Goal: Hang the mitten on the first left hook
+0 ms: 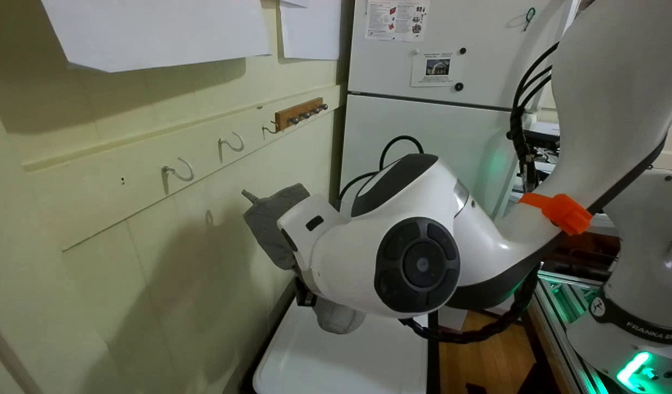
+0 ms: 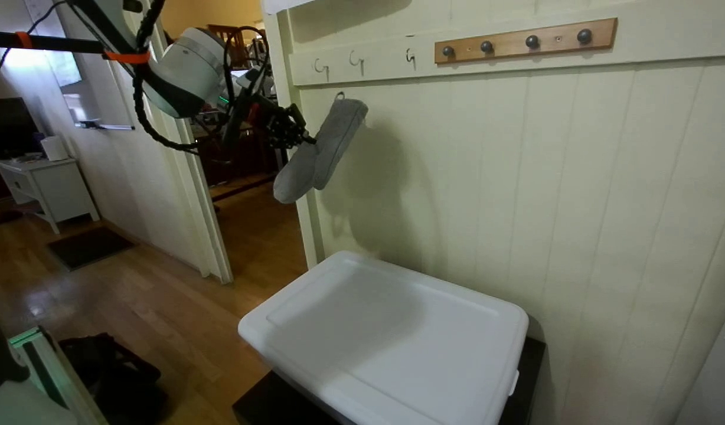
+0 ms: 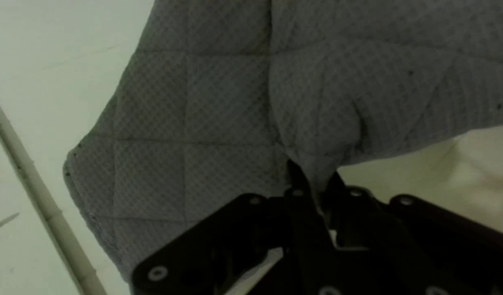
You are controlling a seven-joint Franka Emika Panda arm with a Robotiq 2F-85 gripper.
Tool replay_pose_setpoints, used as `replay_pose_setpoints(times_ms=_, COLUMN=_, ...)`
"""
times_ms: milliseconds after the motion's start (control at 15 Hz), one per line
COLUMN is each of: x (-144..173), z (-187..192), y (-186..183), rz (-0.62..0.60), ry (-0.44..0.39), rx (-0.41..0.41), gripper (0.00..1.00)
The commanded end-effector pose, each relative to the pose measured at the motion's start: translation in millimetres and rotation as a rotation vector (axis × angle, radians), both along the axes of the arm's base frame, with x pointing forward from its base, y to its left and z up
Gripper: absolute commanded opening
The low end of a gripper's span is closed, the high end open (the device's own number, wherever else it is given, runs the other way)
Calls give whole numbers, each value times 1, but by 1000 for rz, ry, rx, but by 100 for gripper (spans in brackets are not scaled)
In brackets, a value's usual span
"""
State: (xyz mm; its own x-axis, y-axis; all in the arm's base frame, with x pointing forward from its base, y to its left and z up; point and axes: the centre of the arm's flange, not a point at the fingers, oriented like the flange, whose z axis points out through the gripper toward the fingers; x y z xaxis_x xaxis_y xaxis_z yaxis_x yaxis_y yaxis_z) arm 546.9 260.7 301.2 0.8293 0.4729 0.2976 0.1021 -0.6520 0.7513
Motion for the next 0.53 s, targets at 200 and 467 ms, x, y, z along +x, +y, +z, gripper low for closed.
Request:
replay_pose_setpoints(times_ms=200, x=-6, z=19, y=23, rz=73, ry=-69, rx=-67, gripper=3)
replay_pose_setpoints(times_ms=467, x=-2, z=30, y=36, rz=117, ry=-96, rx=-91, gripper=3)
